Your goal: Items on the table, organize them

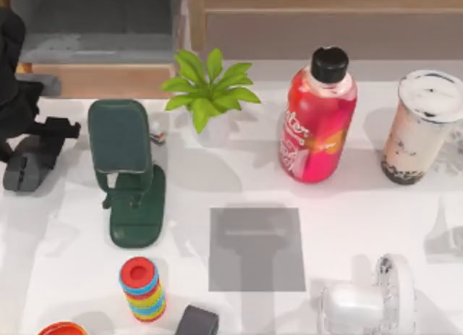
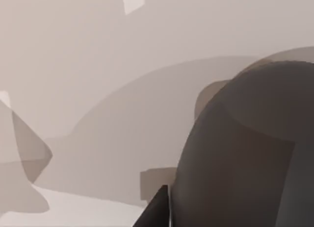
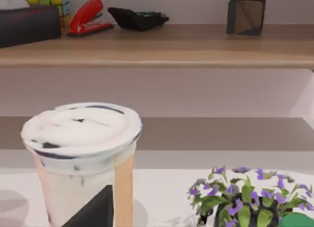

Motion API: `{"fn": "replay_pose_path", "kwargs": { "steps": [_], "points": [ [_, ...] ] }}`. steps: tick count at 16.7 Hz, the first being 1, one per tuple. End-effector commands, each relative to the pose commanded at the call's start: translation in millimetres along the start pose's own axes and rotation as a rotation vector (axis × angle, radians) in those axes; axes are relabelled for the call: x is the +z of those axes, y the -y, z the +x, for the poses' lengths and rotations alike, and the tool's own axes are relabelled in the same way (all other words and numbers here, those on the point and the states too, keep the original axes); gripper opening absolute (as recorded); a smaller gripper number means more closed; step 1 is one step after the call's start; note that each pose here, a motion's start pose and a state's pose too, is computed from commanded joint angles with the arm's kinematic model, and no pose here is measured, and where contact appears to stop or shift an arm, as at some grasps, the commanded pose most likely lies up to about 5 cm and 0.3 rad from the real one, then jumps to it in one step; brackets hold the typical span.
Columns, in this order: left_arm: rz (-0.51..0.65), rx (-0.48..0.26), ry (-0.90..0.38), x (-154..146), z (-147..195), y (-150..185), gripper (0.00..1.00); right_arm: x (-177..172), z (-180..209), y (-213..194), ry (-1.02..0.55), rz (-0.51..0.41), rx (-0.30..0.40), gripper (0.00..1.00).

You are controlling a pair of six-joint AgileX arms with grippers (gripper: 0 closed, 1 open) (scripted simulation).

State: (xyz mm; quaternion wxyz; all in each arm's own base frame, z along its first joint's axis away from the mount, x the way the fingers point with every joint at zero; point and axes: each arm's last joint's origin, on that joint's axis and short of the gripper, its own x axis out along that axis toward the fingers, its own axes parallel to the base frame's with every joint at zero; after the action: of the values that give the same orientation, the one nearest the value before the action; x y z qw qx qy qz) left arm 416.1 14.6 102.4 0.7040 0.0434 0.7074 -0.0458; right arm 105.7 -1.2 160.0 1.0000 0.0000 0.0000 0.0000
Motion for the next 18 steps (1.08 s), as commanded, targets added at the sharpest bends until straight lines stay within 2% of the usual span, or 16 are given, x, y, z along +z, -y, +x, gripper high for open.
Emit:
{"fn": "replay_pose_path", "kwargs": {
  "steps": [5,13,18],
  "points": [
    [0.004,0.004,0.027,3.5,-22.7,0.9,0.00,0.0,0.0,0.0,0.000,0.000,0.000,1.00],
    [0.003,0.003,0.021,0.5,-109.2,1.2,0.00,0.0,0.0,0.0,0.000,0.000,0.000,1.00],
    [0.004,0.004,0.020,0.5,-109.3,0.6,0.00,0.0,0.0,0.0,0.000,0.000,0.000,1.00]
  ]
}}
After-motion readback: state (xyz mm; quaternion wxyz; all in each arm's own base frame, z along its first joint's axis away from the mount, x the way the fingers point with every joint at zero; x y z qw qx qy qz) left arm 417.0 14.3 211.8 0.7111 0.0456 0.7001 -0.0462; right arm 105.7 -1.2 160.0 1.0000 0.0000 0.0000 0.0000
